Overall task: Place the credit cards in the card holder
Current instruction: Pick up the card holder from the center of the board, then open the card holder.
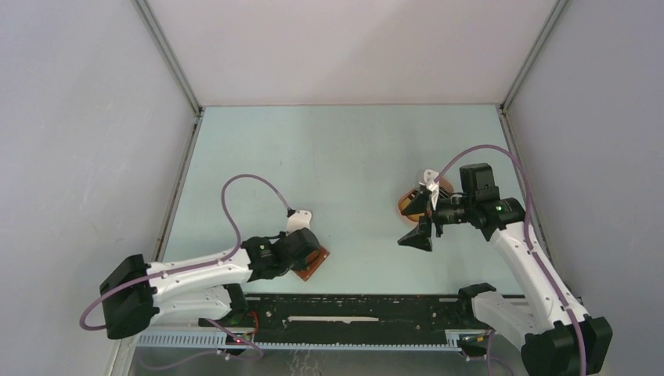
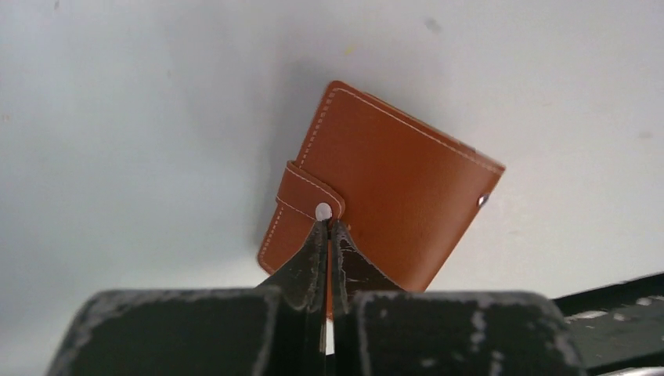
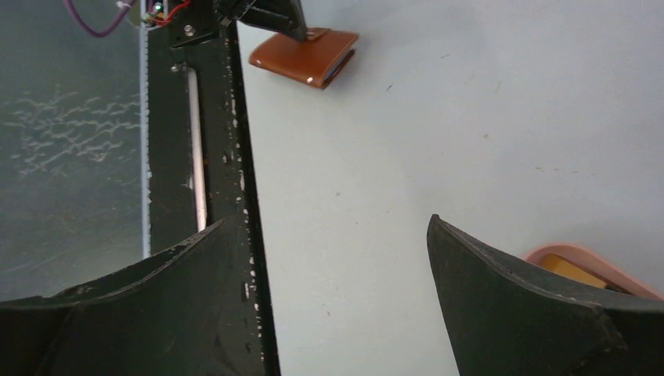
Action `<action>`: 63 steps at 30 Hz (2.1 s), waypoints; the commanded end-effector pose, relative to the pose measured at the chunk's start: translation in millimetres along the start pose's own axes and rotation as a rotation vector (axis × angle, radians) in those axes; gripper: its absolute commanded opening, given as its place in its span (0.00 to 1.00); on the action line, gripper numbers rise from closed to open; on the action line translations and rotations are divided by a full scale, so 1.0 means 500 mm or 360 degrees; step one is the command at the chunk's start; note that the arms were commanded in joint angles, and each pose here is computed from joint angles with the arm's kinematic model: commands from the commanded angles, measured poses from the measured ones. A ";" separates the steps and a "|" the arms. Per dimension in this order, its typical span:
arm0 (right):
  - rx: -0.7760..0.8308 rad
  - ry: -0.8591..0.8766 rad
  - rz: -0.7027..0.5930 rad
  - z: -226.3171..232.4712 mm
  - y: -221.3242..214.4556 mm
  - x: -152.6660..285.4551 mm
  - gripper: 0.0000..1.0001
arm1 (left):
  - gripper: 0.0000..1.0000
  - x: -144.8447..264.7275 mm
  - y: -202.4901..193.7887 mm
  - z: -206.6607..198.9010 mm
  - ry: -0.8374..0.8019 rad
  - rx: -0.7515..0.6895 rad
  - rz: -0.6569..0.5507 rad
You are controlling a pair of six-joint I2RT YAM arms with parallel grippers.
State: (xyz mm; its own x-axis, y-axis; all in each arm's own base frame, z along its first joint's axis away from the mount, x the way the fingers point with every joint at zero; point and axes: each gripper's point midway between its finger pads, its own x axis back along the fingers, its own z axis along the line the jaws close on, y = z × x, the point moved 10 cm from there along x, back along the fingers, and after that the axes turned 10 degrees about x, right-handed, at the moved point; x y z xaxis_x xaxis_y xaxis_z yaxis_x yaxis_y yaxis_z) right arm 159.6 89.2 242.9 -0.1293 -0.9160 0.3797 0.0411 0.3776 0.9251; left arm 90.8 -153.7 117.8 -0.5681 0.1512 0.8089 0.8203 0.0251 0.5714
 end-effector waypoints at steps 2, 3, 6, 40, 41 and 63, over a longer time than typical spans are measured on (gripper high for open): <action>-0.0153 0.0145 -0.0076 -0.005 -0.001 -0.027 1.00 | 0.00 0.027 0.055 -0.038 -0.0298 -0.0029 -0.0245; -0.0183 0.0153 -0.0077 -0.008 -0.003 -0.032 1.00 | 0.00 0.027 0.061 -0.044 -0.0330 -0.0050 -0.0270; -0.0308 0.0160 -0.0073 -0.020 -0.009 -0.051 1.00 | 0.00 0.022 0.076 -0.065 -0.0393 -0.0115 -0.0320; -0.1334 0.0336 0.0271 -0.111 -0.071 -0.253 0.03 | 0.00 0.025 0.156 -0.214 -0.0816 -0.0259 -0.0638; -0.1312 0.0327 0.0275 -0.111 -0.068 -0.250 0.00 | 0.00 0.026 0.156 -0.207 -0.0802 -0.0254 -0.0654; -0.0403 0.0628 0.0277 -0.069 -0.012 -0.204 0.00 | 0.40 0.041 0.085 -0.050 -0.1311 0.0252 -0.0619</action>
State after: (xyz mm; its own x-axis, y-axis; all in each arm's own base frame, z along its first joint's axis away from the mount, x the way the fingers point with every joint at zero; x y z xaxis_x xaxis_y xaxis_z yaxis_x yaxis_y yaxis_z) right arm 221.5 179.0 175.8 0.2347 -0.8566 0.4594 0.5195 0.5100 0.6856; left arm 122.5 -171.8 158.5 -0.7133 0.6456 0.2729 0.5579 0.2873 0.7786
